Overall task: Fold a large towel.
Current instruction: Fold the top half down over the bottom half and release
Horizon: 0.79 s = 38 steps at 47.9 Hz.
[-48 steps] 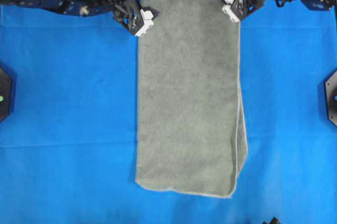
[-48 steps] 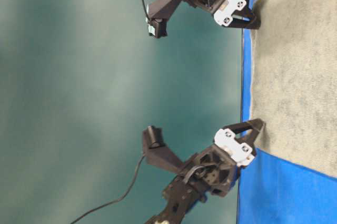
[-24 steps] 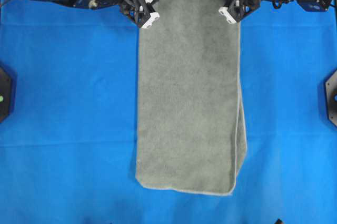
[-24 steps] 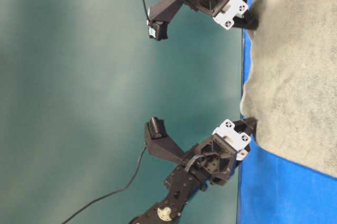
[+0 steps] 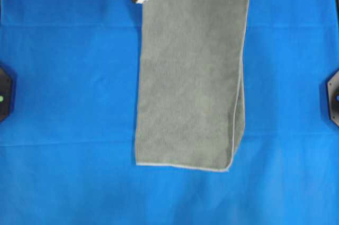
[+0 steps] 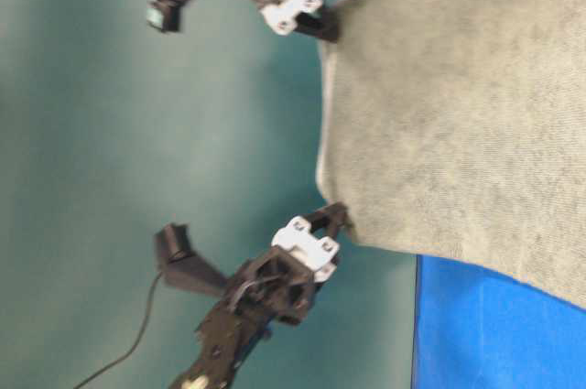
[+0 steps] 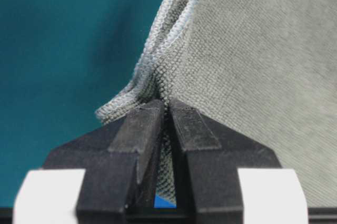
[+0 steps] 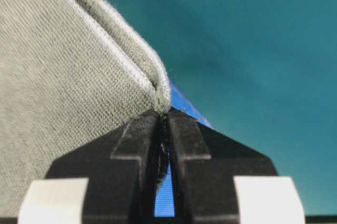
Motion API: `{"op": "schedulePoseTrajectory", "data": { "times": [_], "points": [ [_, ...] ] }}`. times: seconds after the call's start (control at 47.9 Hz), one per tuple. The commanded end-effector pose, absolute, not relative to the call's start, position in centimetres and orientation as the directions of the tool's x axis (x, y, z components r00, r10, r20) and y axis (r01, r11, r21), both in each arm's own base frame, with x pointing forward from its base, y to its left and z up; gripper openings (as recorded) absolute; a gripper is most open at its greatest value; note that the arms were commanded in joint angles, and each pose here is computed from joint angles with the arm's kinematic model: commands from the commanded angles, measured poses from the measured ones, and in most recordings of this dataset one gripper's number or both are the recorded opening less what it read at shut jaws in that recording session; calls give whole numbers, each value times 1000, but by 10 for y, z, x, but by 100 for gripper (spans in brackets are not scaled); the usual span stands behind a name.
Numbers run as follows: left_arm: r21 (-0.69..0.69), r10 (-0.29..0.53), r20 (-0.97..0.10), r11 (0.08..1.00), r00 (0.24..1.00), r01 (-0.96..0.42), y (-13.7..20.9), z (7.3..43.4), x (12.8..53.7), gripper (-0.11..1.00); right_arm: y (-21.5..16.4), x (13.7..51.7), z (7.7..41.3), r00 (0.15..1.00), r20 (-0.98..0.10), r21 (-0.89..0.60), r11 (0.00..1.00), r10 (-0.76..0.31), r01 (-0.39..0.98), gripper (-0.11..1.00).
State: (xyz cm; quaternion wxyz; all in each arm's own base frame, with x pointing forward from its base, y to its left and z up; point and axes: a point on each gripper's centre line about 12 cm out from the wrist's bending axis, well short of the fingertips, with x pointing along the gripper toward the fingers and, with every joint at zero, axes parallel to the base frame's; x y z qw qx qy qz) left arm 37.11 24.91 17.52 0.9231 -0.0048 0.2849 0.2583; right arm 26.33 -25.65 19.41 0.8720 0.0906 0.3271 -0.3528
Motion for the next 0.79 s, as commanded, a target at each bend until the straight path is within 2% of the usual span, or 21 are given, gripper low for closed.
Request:
{"op": "schedulePoseTrajectory", "data": {
  "times": [0.0,0.167,0.48,0.772],
  "points": [
    [147,482,-461,870,745,-471,236,213,367,3,-244,260,221,568,-592,-75,741,-572,667,5],
    [154,418,-430,907,800,-392,186,231,356,3,-193,261,237,624,-591,-72,804,-511,591,5],
    [97,188,-509,982,840,-161,75,202,340,3,-82,248,227,709,-645,33,917,-284,397,5],
    [32,-44,-593,996,804,78,-19,170,339,3,-3,252,181,647,-760,151,952,-60,265,5]
  ]
}}
